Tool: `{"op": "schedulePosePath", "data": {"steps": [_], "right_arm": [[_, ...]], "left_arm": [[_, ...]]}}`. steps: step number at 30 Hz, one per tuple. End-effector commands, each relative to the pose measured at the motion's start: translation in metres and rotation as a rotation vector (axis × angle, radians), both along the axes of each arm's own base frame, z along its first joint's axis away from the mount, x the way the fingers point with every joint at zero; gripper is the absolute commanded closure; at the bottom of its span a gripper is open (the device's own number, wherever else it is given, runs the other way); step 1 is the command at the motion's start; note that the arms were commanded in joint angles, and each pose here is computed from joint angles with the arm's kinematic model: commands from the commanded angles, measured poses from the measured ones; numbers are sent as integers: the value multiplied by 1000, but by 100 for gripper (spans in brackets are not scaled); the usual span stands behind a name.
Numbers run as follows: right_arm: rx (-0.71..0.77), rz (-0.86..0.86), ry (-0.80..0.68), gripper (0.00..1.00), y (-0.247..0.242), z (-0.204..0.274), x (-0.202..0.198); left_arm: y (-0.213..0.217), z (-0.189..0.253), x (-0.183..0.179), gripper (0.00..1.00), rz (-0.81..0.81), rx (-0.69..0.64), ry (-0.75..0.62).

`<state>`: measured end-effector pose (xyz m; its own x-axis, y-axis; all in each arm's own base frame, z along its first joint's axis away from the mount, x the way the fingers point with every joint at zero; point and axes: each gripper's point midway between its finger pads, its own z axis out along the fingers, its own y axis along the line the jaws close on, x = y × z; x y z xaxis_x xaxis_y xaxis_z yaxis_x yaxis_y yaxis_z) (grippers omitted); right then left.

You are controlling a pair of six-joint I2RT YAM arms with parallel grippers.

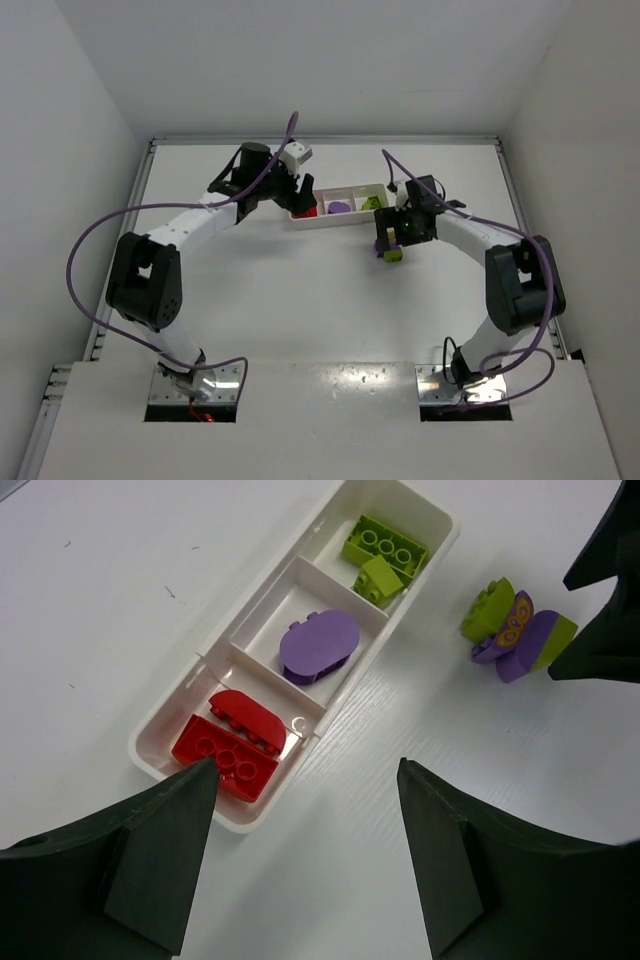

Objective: Sort the legos into containers by color

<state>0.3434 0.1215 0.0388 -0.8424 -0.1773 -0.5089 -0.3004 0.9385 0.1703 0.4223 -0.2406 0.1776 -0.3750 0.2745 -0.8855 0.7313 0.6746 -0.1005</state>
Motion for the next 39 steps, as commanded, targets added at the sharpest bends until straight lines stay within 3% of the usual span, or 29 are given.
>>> {"op": "schedulePosePath", "data": {"steps": [1,17,22,24,30,34,39], "right_arm": [[18,-41,-63,8,4,12,30],[-11,-84,5,8,3,-26,42],[-25,-92,13,15,6,-32,48],[-28,-92,22,21,5,-36,47],[-20,-67,17,73,5,-33,36],[-17,-18,13,91,3,-26,17],[37,88,-17,98,11,-6,-4]], "left_arm": [[5,31,5,22,14,-33,-87],[18,20,18,22,42,-39,-61],[22,22,21,22,51,-42,-70],[21,17,22,22,51,-39,-61],[22,9,18,22,51,-33,-43],[21,6,12,22,38,-44,-24],[13,4,-14,22,-51,-86,2]]}}
